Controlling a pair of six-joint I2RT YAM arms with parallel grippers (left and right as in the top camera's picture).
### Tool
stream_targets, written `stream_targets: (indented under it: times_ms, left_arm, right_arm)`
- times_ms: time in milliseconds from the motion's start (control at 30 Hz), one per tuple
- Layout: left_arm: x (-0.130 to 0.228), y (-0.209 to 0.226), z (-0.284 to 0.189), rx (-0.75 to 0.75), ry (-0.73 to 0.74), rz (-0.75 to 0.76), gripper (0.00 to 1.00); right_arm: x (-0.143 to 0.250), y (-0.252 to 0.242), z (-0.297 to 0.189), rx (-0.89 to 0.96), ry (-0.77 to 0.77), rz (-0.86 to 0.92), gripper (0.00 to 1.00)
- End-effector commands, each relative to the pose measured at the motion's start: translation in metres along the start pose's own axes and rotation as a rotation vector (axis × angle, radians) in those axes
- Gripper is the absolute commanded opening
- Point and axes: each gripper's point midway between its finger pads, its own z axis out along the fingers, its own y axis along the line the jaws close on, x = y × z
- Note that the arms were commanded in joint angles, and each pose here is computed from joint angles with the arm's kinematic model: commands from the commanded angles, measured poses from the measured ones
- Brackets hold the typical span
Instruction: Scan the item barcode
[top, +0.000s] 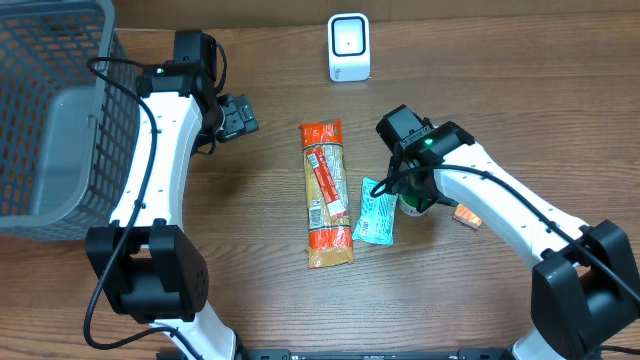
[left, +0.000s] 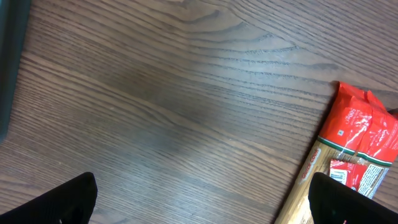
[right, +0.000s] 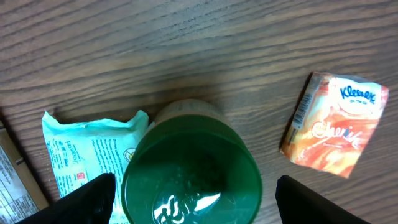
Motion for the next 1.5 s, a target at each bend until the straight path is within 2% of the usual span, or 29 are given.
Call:
stream_targets:
  times_ms: [0, 167, 267, 567, 700, 767, 833, 900, 1467]
  left_arm:
    - [-0.006, -0.0012, -0.0129, 0.014, -0.038, 0.016, 1.0]
    - [-0.006, -0.0012, -0.0129, 0.014, -0.038, 0.016, 1.0]
    - [-0.006, -0.0012, -0.0129, 0.014, -0.038, 0.016, 1.0]
    - [-0.0059, -0.0014, -0.0129, 0.014, -0.038, 0.017, 1.0]
    - [-0.0059, -0.0014, -0.0129, 0.014, -0.038, 0.017, 1.0]
    - [-0.006, -0.0012, -0.0129, 0.014, -0.038, 0.016, 1.0]
    - [-0.0059, -0.0014, -0.0129, 0.014, -0.038, 0.016, 1.0]
    - [-0.006, -0.0012, -0.0129, 0.014, -0.038, 0.016, 1.0]
    - [-0.006, -0.0013, -0.0129, 0.014, -0.038, 0.016, 1.0]
  right_arm:
    - [0.0064, -0.0053, 0.0102, 0.022, 0.013, 0.004, 0.84]
    - [0.0097, -0.0064, 0.0186, 0.022, 0.011, -0.003, 0.83]
    - [0.0086, -0.0055, 0.0173, 0.018, 0.008, -0.023, 0.72]
    - [0.009, -0.006, 0.0173, 0.018, 0.012, -0.332, 0.65]
    - [0.0079, -0.0079, 0.0176, 0.022, 0.013, -0.346, 0.73]
    - [0.0073, -0.007, 0.0176, 0.019, 0.009, -0.323, 0.81]
    - [0.0059, -0.005, 0.0177, 0.011, 0.003, -0.284, 0.93]
    - [0.0047, -0.0037, 0.0179, 0.007, -0.003, -0.264, 0.98]
    - [0.0014, -0.0006, 0.0187, -0.004, -0.018, -0.259, 0.91]
